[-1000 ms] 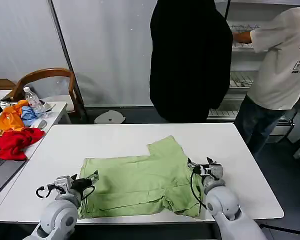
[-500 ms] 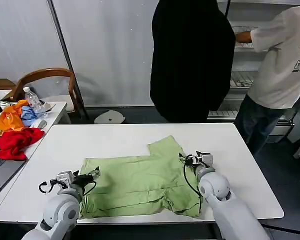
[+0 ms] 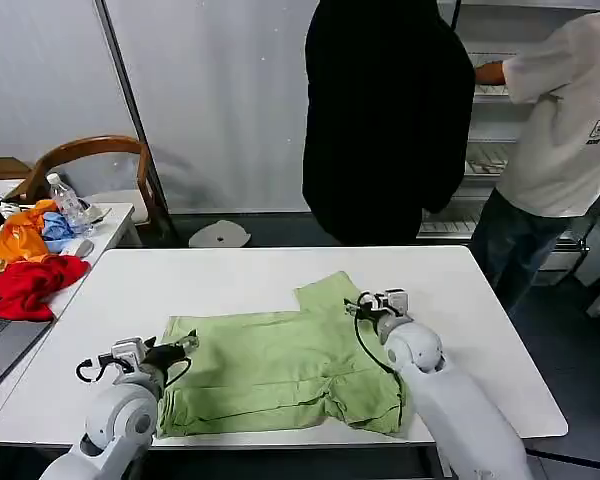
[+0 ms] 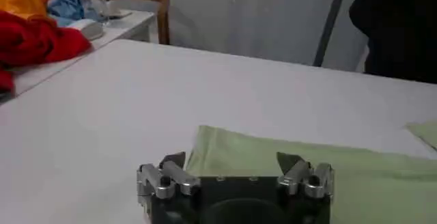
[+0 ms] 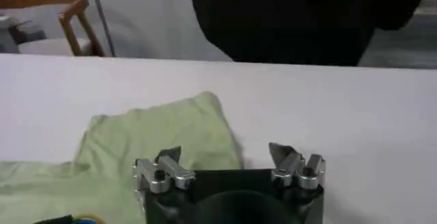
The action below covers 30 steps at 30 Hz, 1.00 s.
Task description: Fold and organize the clothes.
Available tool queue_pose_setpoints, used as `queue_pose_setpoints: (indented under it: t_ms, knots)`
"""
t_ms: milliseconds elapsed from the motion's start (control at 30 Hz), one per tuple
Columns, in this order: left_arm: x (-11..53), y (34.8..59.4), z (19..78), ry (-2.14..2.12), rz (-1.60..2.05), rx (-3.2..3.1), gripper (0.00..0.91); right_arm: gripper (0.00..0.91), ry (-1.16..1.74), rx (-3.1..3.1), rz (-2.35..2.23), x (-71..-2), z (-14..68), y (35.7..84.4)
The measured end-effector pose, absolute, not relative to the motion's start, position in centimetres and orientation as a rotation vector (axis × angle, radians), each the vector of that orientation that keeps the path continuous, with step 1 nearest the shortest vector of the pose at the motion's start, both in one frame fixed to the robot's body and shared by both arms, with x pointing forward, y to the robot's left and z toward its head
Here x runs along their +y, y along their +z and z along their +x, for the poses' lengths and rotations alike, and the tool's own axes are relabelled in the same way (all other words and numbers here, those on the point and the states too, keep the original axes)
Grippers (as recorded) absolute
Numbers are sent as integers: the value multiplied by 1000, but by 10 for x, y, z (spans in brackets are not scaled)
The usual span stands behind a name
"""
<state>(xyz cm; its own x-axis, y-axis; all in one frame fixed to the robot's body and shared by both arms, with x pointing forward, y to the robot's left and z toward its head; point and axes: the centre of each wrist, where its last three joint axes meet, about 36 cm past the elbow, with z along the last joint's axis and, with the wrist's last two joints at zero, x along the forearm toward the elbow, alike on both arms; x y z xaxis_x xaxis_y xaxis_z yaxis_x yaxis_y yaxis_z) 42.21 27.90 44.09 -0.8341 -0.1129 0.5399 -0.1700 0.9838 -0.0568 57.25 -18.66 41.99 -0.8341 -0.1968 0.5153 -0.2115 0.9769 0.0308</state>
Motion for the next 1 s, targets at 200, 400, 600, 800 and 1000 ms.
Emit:
queue_pose_setpoints:
  t_ms: [200, 400, 600, 800, 1000]
  knots:
    - [281, 440, 426, 139, 200, -2567, 907, 907, 52, -2579, 289, -182, 591, 424]
    - [282, 438, 429, 147, 197, -2562, 907, 907, 55, -2567, 290, -175, 604, 423]
    - [286, 434, 436, 146, 195, -2554, 907, 907, 55, -2550, 284, -170, 612, 418]
    - [291, 430, 444, 141, 204, -2543, 907, 907, 50, -2540, 276, -167, 613, 414]
    - [295, 427, 452, 142, 203, -2534, 907, 907, 49, -2531, 267, -169, 610, 408]
